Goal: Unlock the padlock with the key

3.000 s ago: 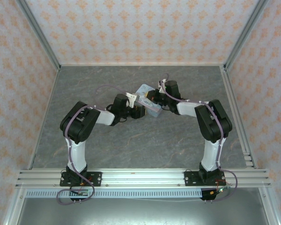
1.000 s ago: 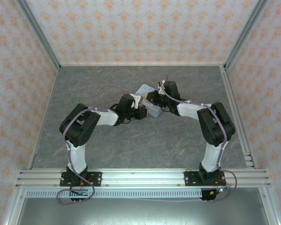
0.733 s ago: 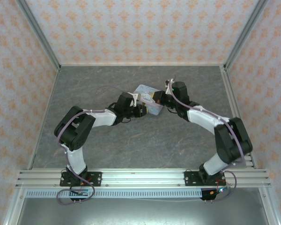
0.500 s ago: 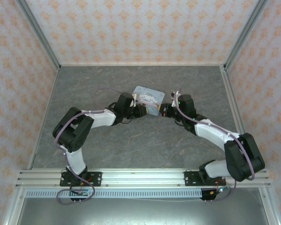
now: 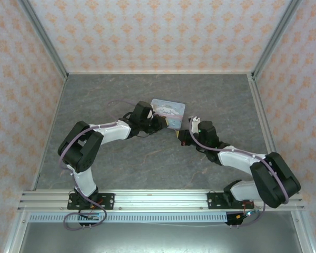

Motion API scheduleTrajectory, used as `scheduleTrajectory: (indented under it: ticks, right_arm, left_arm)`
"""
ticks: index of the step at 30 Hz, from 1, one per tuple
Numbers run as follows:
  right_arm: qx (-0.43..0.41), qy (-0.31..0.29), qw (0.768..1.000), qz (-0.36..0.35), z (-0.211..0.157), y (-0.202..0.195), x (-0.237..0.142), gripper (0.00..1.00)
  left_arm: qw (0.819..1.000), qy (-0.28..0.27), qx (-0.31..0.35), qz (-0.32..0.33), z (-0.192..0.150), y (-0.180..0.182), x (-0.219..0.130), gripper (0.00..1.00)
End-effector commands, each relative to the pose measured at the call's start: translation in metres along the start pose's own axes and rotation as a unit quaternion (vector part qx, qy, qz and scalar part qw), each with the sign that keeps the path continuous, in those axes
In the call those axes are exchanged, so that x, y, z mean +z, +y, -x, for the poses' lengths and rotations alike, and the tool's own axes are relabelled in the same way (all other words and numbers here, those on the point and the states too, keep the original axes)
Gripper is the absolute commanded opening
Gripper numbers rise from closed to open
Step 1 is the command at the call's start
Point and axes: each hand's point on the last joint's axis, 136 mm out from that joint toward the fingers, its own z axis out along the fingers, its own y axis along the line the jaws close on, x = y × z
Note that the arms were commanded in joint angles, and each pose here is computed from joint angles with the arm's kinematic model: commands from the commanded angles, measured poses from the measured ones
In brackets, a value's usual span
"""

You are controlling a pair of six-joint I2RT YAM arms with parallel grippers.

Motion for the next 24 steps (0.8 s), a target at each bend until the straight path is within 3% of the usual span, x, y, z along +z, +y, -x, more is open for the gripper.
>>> scheduleTrajectory:
  ticks: [1,24]
  right_arm:
    - [-0.036,-0.051,0.998,0.001,0.017,0.003,0.003,0.00]
    - [-0.034,-0.040,0.998,0.023,0.005,0.004,0.026,0.00]
  left_arm:
    - [0.999,0.001,-0.016,-0.040,0.005,-0.038,-0.015,0.17]
    - [0.998,0.010,-0.039,-0.042,0.004,-0.047,-0.019,0.17]
